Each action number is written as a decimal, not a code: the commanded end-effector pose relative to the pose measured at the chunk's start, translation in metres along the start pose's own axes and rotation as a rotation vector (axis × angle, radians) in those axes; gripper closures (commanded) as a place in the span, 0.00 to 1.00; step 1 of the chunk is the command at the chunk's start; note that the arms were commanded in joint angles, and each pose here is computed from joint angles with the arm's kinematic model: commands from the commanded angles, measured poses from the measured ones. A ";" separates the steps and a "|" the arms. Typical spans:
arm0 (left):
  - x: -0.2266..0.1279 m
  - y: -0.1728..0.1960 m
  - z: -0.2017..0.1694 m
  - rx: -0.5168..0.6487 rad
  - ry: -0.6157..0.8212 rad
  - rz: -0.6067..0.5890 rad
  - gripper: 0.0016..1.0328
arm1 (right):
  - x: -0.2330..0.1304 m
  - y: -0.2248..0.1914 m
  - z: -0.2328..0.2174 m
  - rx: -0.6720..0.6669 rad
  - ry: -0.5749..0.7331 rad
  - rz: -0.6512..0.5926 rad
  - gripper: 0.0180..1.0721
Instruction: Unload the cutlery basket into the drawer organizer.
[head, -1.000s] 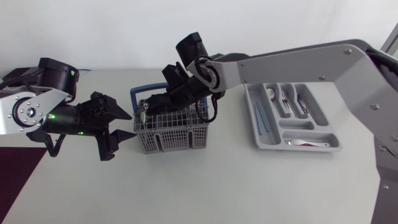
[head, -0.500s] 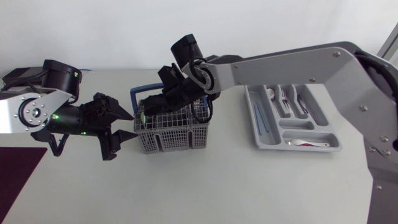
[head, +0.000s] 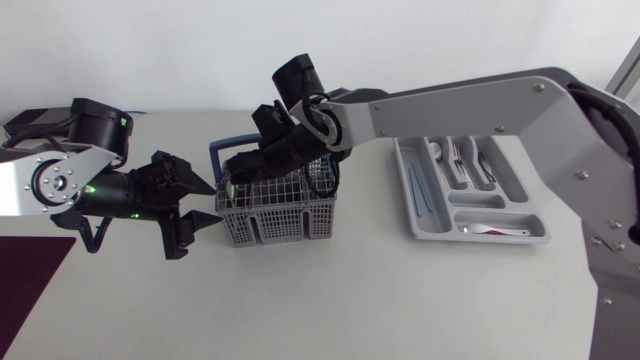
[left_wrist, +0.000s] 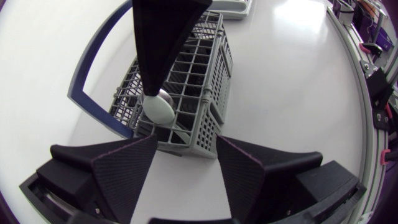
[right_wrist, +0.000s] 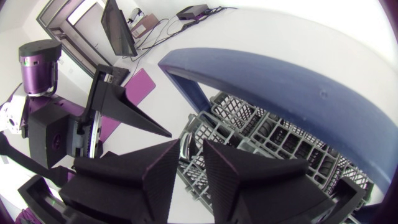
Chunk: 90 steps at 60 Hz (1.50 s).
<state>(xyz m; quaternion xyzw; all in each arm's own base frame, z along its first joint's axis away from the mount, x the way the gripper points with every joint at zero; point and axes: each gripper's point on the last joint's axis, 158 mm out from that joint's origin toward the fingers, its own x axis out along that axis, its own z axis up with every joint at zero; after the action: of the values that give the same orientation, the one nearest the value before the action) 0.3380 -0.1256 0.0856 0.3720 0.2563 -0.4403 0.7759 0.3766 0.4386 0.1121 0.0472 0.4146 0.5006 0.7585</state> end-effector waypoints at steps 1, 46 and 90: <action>0.004 -0.012 -0.006 0.012 -0.002 -0.033 0.22 | 0.009 -0.015 -0.012 0.050 0.021 -0.017 0.70; 0.004 -0.014 -0.007 0.009 -0.003 -0.036 0.22 | 0.020 -0.010 -0.021 0.042 0.045 -0.020 0.71; 0.005 -0.015 -0.002 0.009 -0.013 -0.043 0.22 | 0.002 0.008 -0.009 -0.032 -0.022 -0.019 0.94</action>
<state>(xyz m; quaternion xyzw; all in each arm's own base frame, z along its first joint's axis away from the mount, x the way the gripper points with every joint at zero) 0.3339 -0.1281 0.0829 0.3658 0.2562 -0.4482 0.7744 0.3690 0.4457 0.0964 0.0366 0.4097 0.4998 0.7623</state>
